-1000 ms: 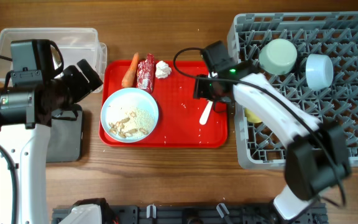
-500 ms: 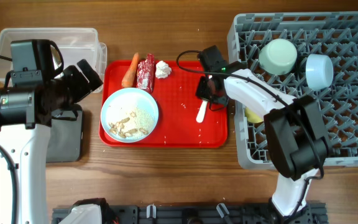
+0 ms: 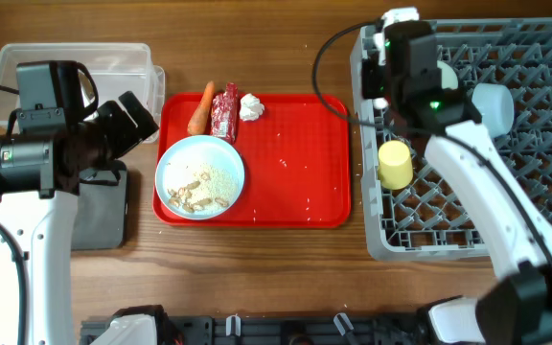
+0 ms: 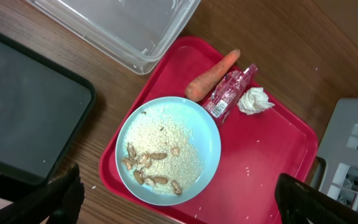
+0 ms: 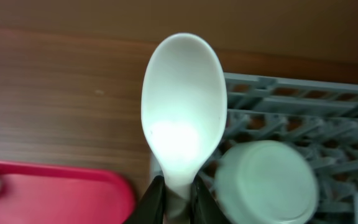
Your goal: Sort waste into correct bins and load items into the dishwasher rack
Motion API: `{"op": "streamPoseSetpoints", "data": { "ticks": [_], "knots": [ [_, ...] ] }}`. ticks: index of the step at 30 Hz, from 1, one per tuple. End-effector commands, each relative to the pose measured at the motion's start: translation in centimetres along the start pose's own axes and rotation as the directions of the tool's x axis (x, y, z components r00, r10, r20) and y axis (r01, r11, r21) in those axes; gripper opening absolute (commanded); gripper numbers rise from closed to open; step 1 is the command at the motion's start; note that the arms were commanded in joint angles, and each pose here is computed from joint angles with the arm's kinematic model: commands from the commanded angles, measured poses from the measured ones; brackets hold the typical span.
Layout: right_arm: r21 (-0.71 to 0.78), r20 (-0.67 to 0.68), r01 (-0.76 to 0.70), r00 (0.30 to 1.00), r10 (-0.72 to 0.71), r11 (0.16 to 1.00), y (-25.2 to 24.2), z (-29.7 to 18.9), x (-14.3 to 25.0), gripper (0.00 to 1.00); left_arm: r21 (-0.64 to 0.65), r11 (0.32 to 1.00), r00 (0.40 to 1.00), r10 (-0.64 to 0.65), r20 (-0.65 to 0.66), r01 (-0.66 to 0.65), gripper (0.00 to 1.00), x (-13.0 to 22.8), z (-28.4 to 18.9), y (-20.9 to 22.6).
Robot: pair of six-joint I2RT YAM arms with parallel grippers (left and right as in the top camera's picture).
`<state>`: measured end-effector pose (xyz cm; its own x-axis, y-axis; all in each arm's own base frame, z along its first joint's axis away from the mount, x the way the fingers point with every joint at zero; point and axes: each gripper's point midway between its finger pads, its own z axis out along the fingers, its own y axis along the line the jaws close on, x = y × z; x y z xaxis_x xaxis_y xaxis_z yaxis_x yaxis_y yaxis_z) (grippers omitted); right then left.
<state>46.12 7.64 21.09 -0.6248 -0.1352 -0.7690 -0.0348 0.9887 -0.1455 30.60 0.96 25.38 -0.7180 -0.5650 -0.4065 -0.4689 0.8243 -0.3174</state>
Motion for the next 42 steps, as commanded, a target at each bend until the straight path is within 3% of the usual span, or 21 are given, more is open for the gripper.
{"op": "streamPoseSetpoints", "data": {
  "ticks": [1,2,4,7,11,15,17,19,23,27,31,36,42],
  "knots": [
    [0.058,-0.117,0.141,0.984,-0.134,0.988,-1.1,4.3,3.5,0.05,-0.008,1.0,1.0,-0.012,0.016,0.012,1.0,-0.4,-0.2,0.1],
    [0.053,-0.152,0.153,0.978,-0.144,0.987,-1.0,5.3,4.6,0.05,-0.008,1.0,1.0,-0.012,0.016,0.012,1.0,-0.4,-0.2,0.1],
    [0.051,-0.203,0.131,0.972,-0.118,0.99,-0.7,6.1,6.3,0.48,-0.008,1.0,1.0,-0.012,0.016,0.012,1.0,-0.4,-0.2,0.1],
    [0.05,-0.22,-0.021,0.975,0.031,0.999,-0.2,4.9,6.5,0.52,-0.008,1.0,1.0,-0.012,0.016,0.012,1.0,-0.4,-0.2,0.1],
    [-0.124,-0.144,-0.132,0.983,0.114,0.983,1.7,-0.1,3.1,0.55,-0.008,1.0,1.0,-0.012,0.016,0.012,1.0,-0.4,-0.2,0.1],
    [-0.382,-0.021,-0.131,0.991,0.133,0.915,3.9,-9.2,-0.9,0.61,-0.008,1.0,1.0,-0.012,0.016,0.012,1.0,-0.4,-0.2,0.1],
    [-0.509,0.041,-0.113,0.987,0.155,0.853,4.6,-15.6,-1.9,1.0,-0.008,1.0,1.0,-0.012,0.016,0.012,1.0,-0.4,-0.2,0.1],
    [-0.573,0.048,-0.162,0.972,0.231,0.804,4.4,-20.4,-1.9,1.0,-0.008,1.0,1.0,-0.012,0.016,0.012,1.0,-0.4,-0.2,0.1],
    [-0.578,0.068,-0.187,0.959,0.275,0.795,3.1,-24.6,-0.9,1.0,-0.008,1.0,1.0,-0.012,0.016,0.012,1.0,-0.4,-0.2,0.1],
    [-0.384,0.065,-0.154,0.979,0.193,0.911,-0.5,-25.0,2.9,1.0,-0.008,1.0,1.0,-0.012,0.016,0.012,1.0,-0.4,-0.2,0.1],
    [-0.328,0.084,-0.012,0.996,0.042,0.945,-1.1,-24.2,5.3,1.0,-0.008,1.0,1.0,-0.012,0.016,0.012,1.0,-0.4,-0.2,0.1],
    [-0.257,0.386,0.0,0.917,0.103,0.966,-2.4,-20.9,5.4,1.0,-0.008,1.0,1.0,-0.012,0.016,0.012,1.0,-0.4,-0.2,0.1],
    [-0.102,0.589,-0.102,0.796,0.143,0.99,-5.7,-18.1,12.0,1.0,-0.008,1.0,1.0,-0.012,0.016,0.012,1.0,-0.4,-0.2,0.1]
  ]
}}
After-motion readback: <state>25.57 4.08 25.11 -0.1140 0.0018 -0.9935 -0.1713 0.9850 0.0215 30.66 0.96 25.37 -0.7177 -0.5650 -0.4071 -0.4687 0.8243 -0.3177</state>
